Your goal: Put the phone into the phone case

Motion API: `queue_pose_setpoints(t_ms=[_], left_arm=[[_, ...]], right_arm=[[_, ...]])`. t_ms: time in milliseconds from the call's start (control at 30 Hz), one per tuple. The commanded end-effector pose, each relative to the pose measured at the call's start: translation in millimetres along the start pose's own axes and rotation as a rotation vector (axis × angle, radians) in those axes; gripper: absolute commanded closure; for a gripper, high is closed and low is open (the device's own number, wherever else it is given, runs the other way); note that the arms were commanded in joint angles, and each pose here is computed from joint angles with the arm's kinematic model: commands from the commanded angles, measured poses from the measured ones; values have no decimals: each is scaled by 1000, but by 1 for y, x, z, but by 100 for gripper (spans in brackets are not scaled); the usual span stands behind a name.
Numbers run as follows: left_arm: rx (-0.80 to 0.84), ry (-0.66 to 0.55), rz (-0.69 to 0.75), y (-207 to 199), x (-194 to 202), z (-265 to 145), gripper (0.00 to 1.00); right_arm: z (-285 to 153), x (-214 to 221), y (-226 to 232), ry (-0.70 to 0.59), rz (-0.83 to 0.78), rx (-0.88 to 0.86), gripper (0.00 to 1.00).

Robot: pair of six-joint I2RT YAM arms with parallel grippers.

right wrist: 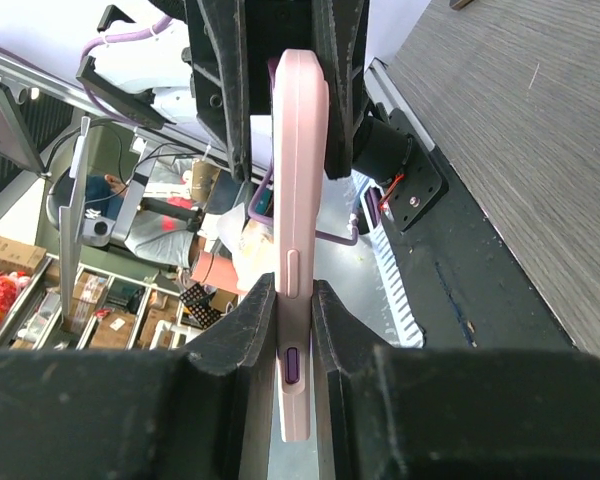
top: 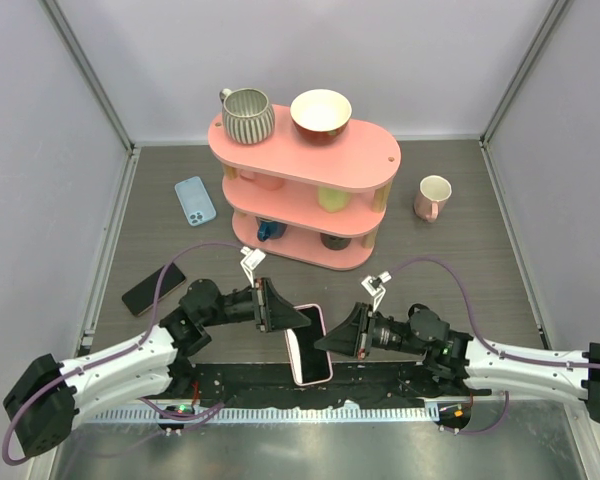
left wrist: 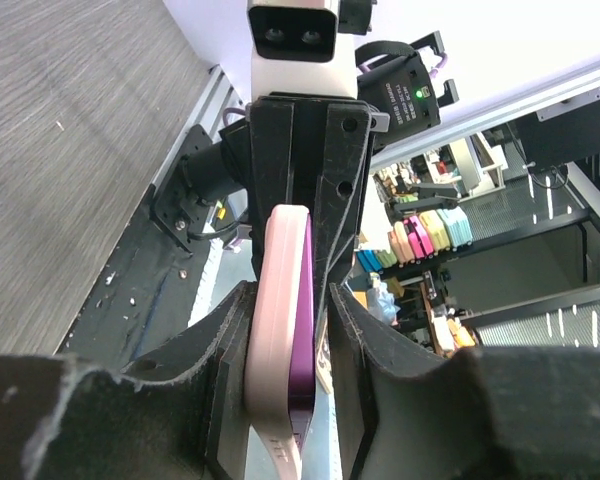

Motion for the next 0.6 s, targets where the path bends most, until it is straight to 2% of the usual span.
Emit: queue_pose_setpoints(t_ms=[0,300,400,433,467,567], left_arm=[[27,-27,43,-8,-14,3,64],[23,-7,33,-4,-15,-1,70],[13,-1,30,-2,-14,-3,81],[5,5,28,0,-13,-3,90],[2,4,43,-1,-15,-3,94],[-50,54,63,5,-13,-2,100]], right_arm=[[-4,-3,27,-19,5,-127,99],[-8,-4,25,-33,4,-135,99],[-8,-4,24,-38,9,-130,99],[-8,-3,23,-34,13,-121,99],[-7,-3,23,-32,16,-121,99],[-7,-3,22,-32,21,-119,99]])
Point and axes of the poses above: each gripper's point midway between its finger pads, its own z axis out along the fingers, its own y axis along the line the jaws close on, x = y × z, the point moved 5 cm from there along -z, back along the fingers, and after that the axes turned 15 degrees about z, right-handed, at the moved point
